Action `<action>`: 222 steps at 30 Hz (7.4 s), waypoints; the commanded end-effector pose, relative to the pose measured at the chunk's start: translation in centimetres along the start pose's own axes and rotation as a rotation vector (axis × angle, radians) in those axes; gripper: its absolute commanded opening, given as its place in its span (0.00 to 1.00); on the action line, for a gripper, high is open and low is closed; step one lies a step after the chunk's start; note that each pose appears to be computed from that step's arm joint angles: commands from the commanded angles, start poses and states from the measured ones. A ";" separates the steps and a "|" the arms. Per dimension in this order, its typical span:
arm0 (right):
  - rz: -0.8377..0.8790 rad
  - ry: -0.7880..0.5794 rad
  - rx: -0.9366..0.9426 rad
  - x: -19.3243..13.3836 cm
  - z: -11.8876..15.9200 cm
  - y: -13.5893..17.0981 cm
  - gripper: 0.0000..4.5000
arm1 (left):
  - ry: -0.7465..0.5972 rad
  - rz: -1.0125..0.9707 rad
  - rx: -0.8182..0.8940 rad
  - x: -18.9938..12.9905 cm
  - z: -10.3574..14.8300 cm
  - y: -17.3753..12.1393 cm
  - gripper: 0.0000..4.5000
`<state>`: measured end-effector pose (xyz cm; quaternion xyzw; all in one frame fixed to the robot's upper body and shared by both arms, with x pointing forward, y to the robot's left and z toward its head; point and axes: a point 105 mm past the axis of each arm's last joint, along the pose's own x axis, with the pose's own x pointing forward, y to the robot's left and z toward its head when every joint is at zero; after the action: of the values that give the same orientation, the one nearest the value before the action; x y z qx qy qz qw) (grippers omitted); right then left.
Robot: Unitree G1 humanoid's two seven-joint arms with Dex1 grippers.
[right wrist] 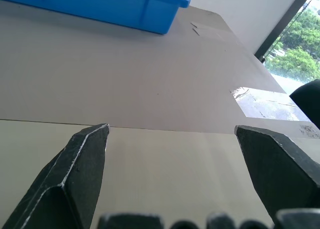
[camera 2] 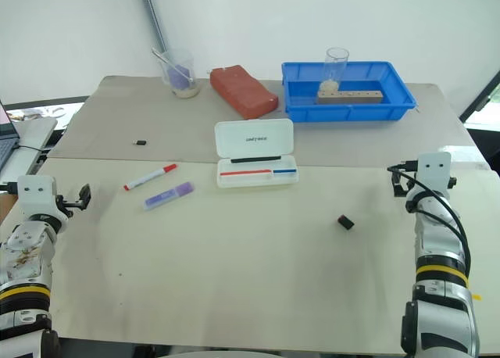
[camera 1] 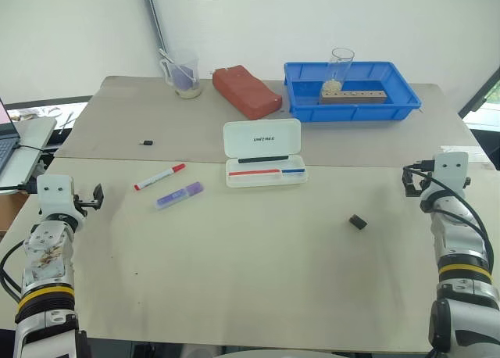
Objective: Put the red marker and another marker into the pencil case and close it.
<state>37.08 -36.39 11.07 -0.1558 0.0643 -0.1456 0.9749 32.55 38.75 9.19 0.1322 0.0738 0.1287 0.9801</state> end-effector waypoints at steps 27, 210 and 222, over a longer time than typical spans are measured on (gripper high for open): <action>1.143 -0.194 -0.074 -15.6 12.2 14.4 0.99 | -0.332 -1.470 0.522 -6.2 16.3 -27.5 1.00; 1.299 -0.094 -0.149 -20.7 10.0 16.8 1.00 | -0.354 -1.630 0.654 -7.9 9.6 -28.8 0.74; 1.392 -0.188 -0.142 -21.0 12.4 18.3 1.00 | -0.313 -1.311 0.414 -6.2 15.1 -20.7 0.99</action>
<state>24.55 -10.82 17.58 -0.1537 0.0981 0.5092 0.8411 34.18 13.34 17.65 0.2851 0.0234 -0.5471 0.7867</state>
